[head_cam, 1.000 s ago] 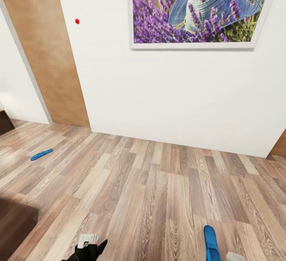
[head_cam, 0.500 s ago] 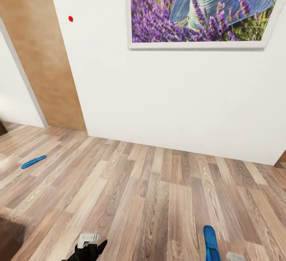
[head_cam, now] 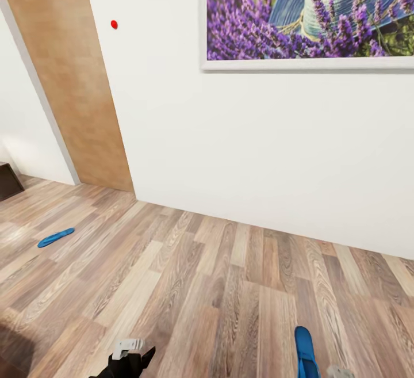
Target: In the bedroom, move the book from the bed onto either nightstand, and place the two sandals side by side next to the bed.
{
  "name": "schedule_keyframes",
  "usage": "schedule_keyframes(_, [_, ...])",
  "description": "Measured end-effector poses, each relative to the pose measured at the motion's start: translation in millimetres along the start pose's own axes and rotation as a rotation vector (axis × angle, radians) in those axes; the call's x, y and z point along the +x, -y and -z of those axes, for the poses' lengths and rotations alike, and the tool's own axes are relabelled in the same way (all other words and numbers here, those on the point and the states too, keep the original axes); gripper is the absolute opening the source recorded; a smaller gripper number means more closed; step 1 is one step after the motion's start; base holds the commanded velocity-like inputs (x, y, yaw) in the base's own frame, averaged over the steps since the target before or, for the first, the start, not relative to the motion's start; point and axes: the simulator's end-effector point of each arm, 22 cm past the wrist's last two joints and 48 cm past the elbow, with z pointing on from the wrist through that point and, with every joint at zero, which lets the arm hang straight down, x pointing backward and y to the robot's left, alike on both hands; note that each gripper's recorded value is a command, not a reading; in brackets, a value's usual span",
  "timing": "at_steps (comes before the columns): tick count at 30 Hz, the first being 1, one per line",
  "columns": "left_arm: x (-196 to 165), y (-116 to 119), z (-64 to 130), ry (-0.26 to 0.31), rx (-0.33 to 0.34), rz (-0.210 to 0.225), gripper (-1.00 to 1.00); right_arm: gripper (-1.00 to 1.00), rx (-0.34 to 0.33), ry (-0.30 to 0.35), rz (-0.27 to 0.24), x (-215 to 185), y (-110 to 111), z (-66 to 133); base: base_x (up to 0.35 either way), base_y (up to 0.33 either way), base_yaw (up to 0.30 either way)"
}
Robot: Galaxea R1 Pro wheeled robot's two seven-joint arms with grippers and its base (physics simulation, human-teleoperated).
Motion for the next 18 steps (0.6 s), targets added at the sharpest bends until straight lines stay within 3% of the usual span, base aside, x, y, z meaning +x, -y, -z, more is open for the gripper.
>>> schedule_keyframes(6, [-0.1,0.0,0.0,0.0,0.0,0.0,1.0,-1.0,-0.001,0.0,0.0,0.0,-0.2,0.0,0.314,0.0,0.068])
schedule_keyframes(18, [-0.1,-0.1,0.0,0.0,0.0,0.0,1.0,-1.0,-0.001,0.0,0.0,0.0,-0.2,0.0,0.309,0.0,0.241])
